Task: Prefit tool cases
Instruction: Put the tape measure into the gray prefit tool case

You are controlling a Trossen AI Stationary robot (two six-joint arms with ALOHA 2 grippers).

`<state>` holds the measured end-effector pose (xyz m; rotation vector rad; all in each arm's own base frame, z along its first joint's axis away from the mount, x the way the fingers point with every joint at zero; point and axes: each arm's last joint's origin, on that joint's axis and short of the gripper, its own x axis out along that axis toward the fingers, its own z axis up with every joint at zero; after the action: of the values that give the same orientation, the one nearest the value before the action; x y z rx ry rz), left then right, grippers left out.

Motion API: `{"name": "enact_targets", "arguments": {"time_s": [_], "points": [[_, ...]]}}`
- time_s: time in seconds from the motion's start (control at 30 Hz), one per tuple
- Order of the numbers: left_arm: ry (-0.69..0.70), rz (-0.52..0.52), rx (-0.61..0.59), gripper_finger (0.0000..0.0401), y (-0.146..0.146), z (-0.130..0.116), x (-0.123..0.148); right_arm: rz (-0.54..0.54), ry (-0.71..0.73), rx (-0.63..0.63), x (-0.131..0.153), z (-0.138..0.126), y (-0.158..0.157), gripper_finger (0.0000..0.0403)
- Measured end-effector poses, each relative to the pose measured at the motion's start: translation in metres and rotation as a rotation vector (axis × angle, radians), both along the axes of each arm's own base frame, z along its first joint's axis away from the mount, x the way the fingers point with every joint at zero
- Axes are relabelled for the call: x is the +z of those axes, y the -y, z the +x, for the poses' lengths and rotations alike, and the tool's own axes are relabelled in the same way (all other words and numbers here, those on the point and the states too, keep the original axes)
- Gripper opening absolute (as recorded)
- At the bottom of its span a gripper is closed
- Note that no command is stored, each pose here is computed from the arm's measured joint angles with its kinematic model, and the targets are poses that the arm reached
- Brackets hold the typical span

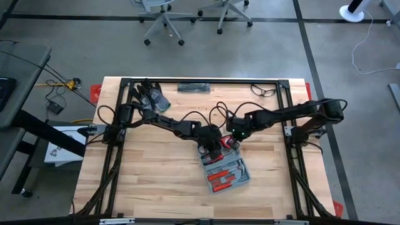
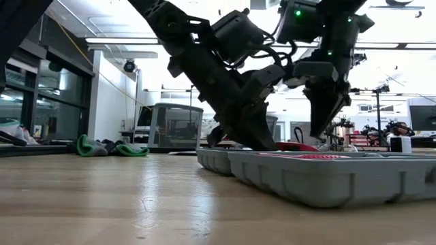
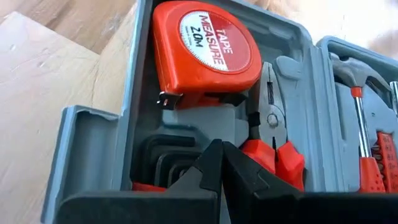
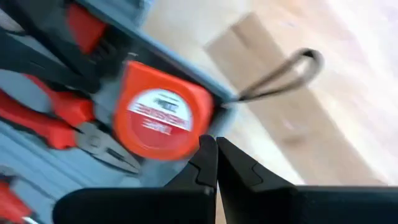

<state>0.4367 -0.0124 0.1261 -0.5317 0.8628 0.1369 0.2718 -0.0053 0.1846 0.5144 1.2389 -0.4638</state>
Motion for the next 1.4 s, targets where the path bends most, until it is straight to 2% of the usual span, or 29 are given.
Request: {"name": "enact_targets", "arguments": {"time_s": [0.23, 0.43, 0.57, 0.9, 1.23, 1.33, 1.4], "points": [[0.003, -0.004, -0.003, 0.0000, -0.001, -0.002, 0.006, 0.002, -0.022, -0.018, 0.001, -0.008, 0.009, 0.0000], [0.017, -0.001, 0.004, 0.0000, -0.004, -0.002, 0.010, 0.140, -0.033, -0.080, -0.031, -0.024, 0.008, 0.0000], [0.019, 0.017, 0.001, 0.0000, -0.005, -0.001, 0.010, 0.187, -0.001, -0.119, -0.042, -0.027, 0.006, 0.0000], [0.054, 0.022, 0.029, 0.0000, -0.022, 0.001, 0.013, 0.203, 0.096, -0.161, -0.040, -0.019, 0.007, 0.0000], [0.025, -0.051, -0.025, 0.0000, -0.024, 0.002, -0.001, 0.214, 0.107, -0.165, -0.039, -0.017, 0.007, 0.0000], [0.018, -0.044, -0.031, 0.0000, -0.023, 0.002, -0.002, 0.175, 0.117, -0.163, -0.029, -0.016, 0.005, 0.0000], [0.021, -0.042, -0.034, 0.0000, -0.023, 0.002, -0.002, 0.139, 0.172, -0.157, -0.016, -0.014, 0.003, 0.0000]]}}
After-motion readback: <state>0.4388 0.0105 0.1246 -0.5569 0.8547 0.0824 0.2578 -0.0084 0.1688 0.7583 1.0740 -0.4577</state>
